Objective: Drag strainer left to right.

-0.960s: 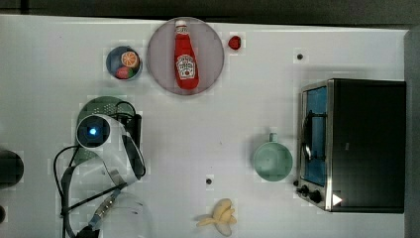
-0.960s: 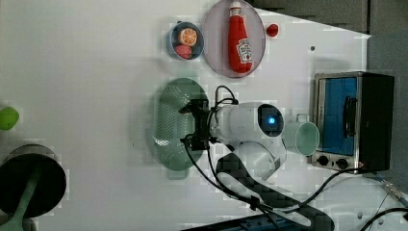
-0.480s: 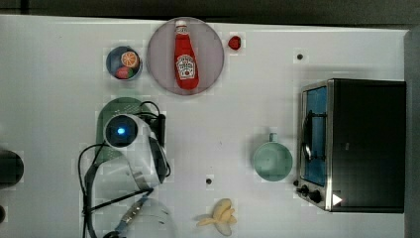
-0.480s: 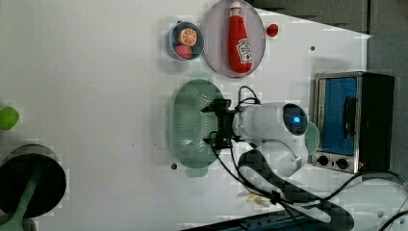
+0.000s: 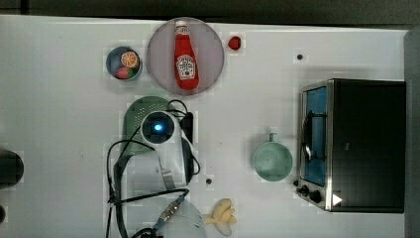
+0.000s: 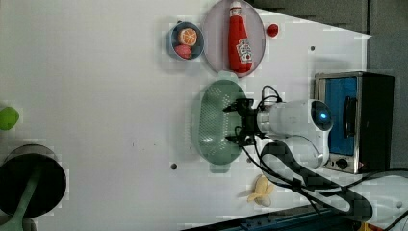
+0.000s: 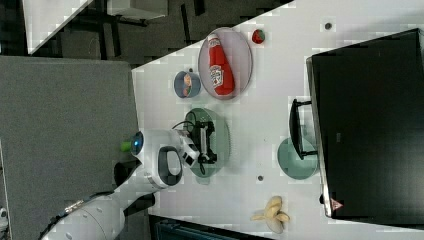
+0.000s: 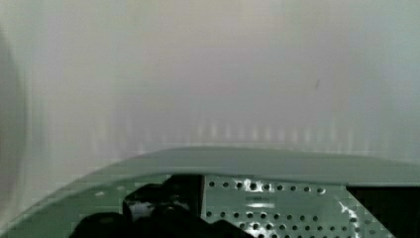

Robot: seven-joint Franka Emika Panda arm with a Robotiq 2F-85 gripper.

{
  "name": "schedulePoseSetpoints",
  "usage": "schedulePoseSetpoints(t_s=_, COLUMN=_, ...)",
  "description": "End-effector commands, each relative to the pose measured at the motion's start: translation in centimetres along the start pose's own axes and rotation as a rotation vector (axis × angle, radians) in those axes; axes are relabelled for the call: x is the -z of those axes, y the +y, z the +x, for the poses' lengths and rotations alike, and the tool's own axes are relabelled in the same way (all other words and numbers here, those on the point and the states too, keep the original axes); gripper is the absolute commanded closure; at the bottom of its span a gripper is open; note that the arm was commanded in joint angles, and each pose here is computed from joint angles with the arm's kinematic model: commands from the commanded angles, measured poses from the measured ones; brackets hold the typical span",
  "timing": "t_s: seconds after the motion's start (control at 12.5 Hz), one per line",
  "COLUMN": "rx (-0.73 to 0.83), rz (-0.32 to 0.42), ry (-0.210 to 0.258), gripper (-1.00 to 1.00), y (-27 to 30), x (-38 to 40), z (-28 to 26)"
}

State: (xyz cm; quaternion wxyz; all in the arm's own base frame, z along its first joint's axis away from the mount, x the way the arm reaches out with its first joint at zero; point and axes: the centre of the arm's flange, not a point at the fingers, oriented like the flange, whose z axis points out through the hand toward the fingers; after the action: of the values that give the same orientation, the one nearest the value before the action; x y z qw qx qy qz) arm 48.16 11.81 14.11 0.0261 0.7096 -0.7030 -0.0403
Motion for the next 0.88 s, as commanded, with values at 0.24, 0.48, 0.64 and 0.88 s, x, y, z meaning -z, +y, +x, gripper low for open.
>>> schedulePoseSetpoints(t_s=0.24, rx=0.09, rz=0.03, ry=0.013, gripper=-1.0, y=-1.2, x=1.7, z=6.9)
schedulePoseSetpoints(t_s=0.48, rx=0.11, rz=0.036, ry=0.027, gripper=-1.0, y=-1.4, x=2.0, z=10.4)
schedulePoseSetpoints(t_s=0.64, rx=0.105, rz=0.035, ry=0.039, gripper=-1.0, y=-1.3, x=2.0, z=12.5)
schedulePoseSetpoints(t_s=0.88, rx=0.11, rz=0.041, ry=0.055, gripper=-1.0, y=-1.2, x=2.2, z=15.1)
